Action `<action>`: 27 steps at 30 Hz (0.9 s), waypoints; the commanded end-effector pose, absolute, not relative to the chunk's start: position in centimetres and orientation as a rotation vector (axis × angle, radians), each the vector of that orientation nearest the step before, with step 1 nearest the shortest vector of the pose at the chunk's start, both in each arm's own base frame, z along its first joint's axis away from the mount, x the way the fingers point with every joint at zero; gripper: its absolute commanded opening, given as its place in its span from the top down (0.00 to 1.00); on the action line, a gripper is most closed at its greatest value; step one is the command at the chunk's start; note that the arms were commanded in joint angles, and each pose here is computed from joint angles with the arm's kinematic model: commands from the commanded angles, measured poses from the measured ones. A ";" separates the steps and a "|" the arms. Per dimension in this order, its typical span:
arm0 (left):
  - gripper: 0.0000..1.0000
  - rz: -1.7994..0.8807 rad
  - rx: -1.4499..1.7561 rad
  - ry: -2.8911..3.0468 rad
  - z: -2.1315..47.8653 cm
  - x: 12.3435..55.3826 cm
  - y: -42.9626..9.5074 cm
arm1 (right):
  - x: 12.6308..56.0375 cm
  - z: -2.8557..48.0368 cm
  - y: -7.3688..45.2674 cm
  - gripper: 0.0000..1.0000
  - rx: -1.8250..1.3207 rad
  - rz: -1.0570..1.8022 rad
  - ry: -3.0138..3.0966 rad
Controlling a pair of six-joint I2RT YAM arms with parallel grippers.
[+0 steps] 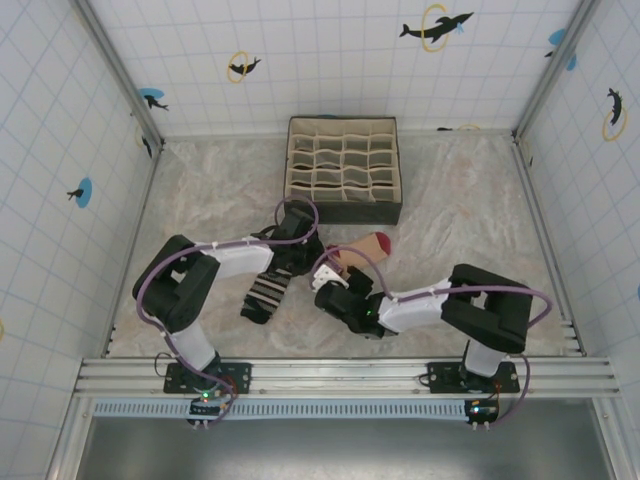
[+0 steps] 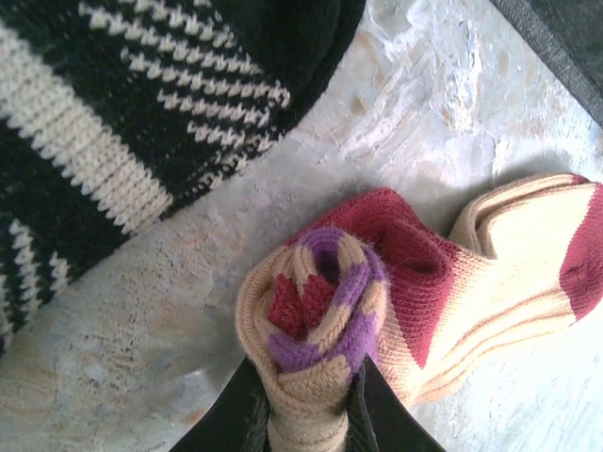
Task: Roll the socks
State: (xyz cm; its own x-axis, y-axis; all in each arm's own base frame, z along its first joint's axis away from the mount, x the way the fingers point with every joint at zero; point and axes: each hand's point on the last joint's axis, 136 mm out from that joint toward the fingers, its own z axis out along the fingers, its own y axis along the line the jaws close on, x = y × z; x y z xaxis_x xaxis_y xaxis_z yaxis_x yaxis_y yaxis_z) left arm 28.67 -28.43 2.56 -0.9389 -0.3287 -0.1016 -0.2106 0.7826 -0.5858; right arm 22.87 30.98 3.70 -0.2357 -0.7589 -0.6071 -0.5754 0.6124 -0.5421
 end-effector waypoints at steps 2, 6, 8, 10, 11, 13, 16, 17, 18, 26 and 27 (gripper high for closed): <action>1.00 -0.790 -0.476 2.887 0.6 26.1 -26.9 | 24.3 4.8 32.4 0.20 -1.026 -0.319 1.852; 1.00 -0.797 -0.473 2.891 0.6 26.1 -27.1 | 25.0 4.0 32.3 0.23 -1.024 -0.355 1.860; 1.00 -0.798 -0.474 2.890 0.7 26.1 -27.0 | 25.1 3.5 32.2 0.26 -1.025 -0.346 1.876; 1.00 -0.802 -0.470 2.890 0.7 26.0 -27.1 | 25.2 3.0 32.0 0.32 -1.024 -0.333 1.895; 1.00 -0.806 -0.464 2.889 0.8 26.1 -27.1 | 25.2 2.8 31.9 0.37 -1.018 -0.324 1.909; 1.00 -0.805 -0.458 2.881 1.0 26.2 -27.1 | 25.2 2.1 31.6 0.55 -1.014 -0.298 1.951; 1.00 -0.807 -0.448 2.865 1.4 26.4 -27.1 | 24.9 1.0 30.8 0.85 -1.012 -0.260 2.008; 1.00 -0.815 -0.441 2.862 1.6 26.4 -27.2 | 24.8 0.6 30.4 0.91 -1.006 -0.249 2.029; 0.94 -0.823 -0.439 2.860 1.7 26.5 -27.3 | 24.6 0.3 30.0 0.96 -0.999 -0.232 2.052; 0.20 -0.829 -0.448 2.755 4.9 28.7 -27.0 | 22.9 -1.3 28.1 1.00 -0.959 -0.021 2.190; 0.18 -0.840 -0.439 2.746 5.4 28.9 -27.2 | 22.8 -1.3 27.9 1.00 -0.951 -0.004 2.197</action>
State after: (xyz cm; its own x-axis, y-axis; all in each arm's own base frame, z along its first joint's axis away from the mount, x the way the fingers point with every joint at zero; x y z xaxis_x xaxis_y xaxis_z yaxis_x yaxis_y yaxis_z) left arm 28.89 -27.59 4.04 -0.9257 -0.3581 -0.1219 -0.2254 0.7809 -0.5826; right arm 24.52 30.83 2.21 -0.3455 -0.6136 -0.7100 -0.5967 0.7276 -0.3385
